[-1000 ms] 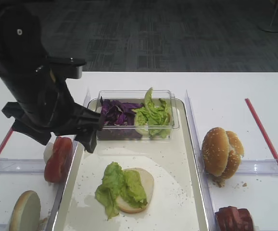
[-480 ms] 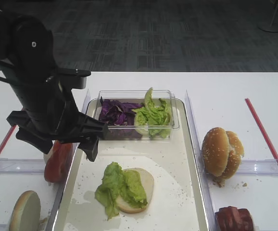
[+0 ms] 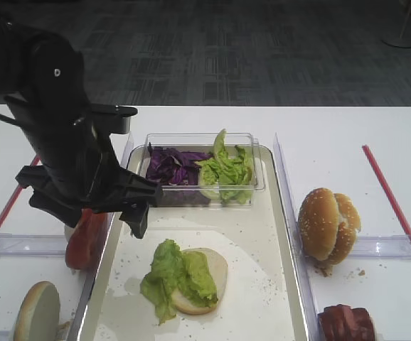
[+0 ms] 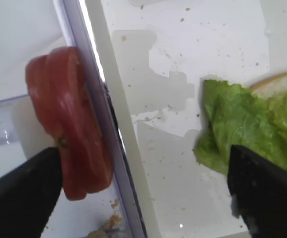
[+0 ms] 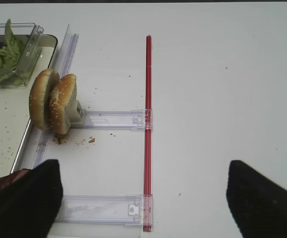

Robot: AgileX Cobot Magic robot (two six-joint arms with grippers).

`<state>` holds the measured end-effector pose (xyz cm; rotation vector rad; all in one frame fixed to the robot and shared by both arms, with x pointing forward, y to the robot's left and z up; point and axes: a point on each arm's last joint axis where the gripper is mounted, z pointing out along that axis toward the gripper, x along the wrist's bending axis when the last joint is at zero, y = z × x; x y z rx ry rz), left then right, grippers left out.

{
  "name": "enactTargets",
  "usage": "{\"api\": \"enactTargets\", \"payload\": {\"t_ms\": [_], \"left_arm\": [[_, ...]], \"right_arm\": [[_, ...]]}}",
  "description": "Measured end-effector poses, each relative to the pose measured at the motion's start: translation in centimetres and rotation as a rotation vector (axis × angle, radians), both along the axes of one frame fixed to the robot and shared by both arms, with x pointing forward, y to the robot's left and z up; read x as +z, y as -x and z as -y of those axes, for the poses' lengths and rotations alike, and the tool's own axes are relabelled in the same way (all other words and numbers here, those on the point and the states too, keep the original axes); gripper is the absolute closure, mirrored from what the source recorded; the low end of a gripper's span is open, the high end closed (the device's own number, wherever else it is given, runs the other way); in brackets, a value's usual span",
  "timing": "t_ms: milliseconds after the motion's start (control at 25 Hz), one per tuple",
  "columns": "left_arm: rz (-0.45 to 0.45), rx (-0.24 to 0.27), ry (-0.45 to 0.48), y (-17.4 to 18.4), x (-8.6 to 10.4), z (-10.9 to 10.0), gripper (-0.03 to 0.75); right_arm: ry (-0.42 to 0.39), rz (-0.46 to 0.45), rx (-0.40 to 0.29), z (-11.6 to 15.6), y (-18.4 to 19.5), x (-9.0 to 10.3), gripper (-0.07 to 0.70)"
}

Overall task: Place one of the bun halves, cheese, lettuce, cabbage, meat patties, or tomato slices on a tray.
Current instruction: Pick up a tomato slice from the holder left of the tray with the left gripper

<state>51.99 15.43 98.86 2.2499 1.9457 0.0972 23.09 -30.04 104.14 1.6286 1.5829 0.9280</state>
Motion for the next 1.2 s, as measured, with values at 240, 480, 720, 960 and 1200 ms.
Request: {"api": "enactTargets", "payload": {"t_ms": [240, 480, 720, 960, 1200], "left_arm": [[0.0, -0.008, -0.017, -0.4, -0.7, 0.1, 0.097], [-0.018, -0.008, -0.026, -0.7, -1.7, 0.2, 0.097], [-0.012, -0.009, -0.025, -0.8, -1.8, 0.3, 0.134], [0.0, -0.019, -0.039, -0.9, -1.8, 0.2, 0.213], [0.012, -0.024, -0.056, -1.0, -1.9, 0.0, 0.305]], "right_arm": [[0.0, 0.0, 0.0, 0.0, 0.0, 0.0, -0.048], [0.0, 0.0, 0.0, 0.0, 0.0, 0.0, -0.048], [0.0, 0.0, 0.0, 0.0, 0.0, 0.0, -0.048], [0.0, 0.0, 0.0, 0.0, 0.0, 0.0, -0.048], [0.0, 0.0, 0.0, 0.0, 0.0, 0.0, -0.048]]}}
